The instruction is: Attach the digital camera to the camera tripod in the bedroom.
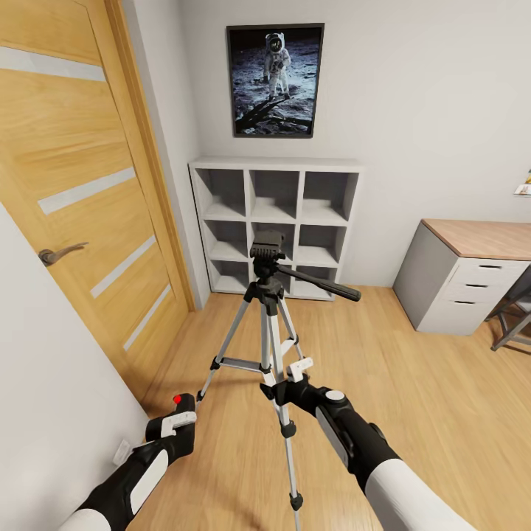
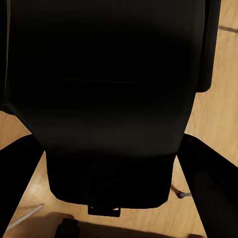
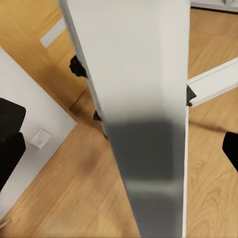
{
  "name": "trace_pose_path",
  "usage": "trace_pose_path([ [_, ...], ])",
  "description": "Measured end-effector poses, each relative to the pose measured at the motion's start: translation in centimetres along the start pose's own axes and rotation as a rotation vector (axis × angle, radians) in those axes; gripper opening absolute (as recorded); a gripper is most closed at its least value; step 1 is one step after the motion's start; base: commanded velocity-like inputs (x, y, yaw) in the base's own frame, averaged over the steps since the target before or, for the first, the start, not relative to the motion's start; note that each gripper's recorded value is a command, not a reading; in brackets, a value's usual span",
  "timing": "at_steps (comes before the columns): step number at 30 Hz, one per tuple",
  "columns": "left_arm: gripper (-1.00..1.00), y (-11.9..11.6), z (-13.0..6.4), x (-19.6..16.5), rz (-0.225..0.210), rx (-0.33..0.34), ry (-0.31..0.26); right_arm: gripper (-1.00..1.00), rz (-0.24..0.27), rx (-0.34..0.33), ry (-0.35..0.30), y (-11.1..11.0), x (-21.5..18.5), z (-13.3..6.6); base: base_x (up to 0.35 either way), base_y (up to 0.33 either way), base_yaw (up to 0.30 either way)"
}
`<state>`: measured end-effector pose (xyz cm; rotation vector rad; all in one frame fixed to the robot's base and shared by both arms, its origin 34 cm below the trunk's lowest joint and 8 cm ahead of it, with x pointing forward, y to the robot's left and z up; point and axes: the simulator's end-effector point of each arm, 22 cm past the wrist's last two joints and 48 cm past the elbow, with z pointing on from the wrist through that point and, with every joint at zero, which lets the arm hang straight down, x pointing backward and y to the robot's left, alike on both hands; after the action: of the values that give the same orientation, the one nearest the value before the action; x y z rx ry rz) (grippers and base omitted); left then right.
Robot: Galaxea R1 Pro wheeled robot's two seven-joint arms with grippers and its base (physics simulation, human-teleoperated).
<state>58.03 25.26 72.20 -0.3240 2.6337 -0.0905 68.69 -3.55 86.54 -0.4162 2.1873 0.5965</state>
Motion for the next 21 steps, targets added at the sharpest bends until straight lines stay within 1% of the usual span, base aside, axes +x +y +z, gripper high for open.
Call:
trace_pose_path([
  [6,-1.0,0.0,0.0,0.0,-0.001,0.0,0.0,1.0,0.001,0.0,-0.007,0.0,-0.2,0.0,0.0,0.0,0.0],
  [13,-1.0,0.0,0.0,0.0,-0.001,0.0,0.0,1.0,-0.013,0.001,-0.045,0.0,-1.0,0.0,0.0,0.0,0.0],
  [21,-1.0,0.1,0.0,0.0,-0.001,-0.001,0.001,1.0,-0.016,0.004,-0.055,-0.1,-1.2,0.0,0.0,0.0,0.0],
])
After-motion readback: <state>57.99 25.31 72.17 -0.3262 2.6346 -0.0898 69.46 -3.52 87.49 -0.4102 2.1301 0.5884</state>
